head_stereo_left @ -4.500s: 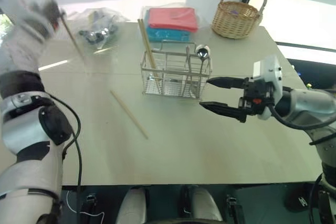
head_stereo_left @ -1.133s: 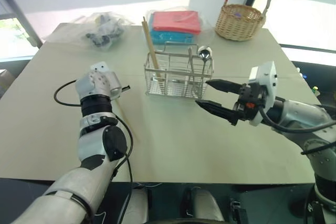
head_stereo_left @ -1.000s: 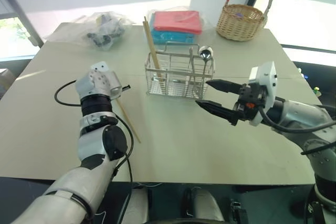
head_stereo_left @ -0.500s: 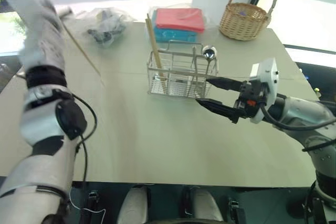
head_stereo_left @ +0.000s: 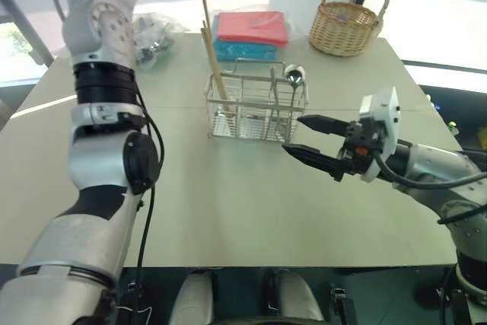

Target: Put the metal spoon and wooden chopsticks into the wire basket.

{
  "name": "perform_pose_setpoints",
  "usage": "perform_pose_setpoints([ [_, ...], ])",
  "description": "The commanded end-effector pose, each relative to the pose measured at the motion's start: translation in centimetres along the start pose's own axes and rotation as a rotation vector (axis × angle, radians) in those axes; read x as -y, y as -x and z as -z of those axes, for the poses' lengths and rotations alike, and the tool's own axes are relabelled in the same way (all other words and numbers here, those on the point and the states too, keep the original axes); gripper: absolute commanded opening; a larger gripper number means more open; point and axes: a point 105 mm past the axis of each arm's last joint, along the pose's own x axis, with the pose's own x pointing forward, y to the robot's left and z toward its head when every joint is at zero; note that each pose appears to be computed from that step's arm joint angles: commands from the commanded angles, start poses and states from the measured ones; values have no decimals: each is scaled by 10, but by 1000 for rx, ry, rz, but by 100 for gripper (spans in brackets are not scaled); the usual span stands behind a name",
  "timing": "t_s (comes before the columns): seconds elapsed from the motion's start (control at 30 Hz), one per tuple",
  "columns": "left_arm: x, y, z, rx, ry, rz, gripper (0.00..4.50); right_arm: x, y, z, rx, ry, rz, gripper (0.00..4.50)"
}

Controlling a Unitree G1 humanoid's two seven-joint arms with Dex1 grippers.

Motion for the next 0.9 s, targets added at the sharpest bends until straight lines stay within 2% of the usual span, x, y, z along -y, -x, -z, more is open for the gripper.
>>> perform_pose_setpoints([
  [0.03, 18, 0, 11, -15, -3, 53, 2, -3, 5, -12, 32, 47, 14, 349],
  [0.2, 26, 14, 54, -115, 26, 37, 2, -2, 7, -12, 33, 48, 37, 349],
  [0.43, 26, 33, 96, -231, 42, -7, 2, -1, 9, -11, 35, 50, 57, 349],
  [0.53, 28, 39, 104, -248, 61, -22, 110, 0, 8, -11, 35, 51, 60, 349],
  [0.57, 28, 40, 104, -247, 67, -27, 177, 1, 8, -11, 34, 55, 61, 349],
  [0.6, 28, 41, 102, -245, 71, -31, 211, 2, 8, -11, 34, 58, 62, 349],
  [0.77, 26, 45, 78, -236, 85, -8, 440, 7, 8, -12, 31, 70, 68, 349],
  [0.9, 19, 47, 34, -230, 53, 40, 440, 10, 8, -12, 29, 77, 67, 349],
])
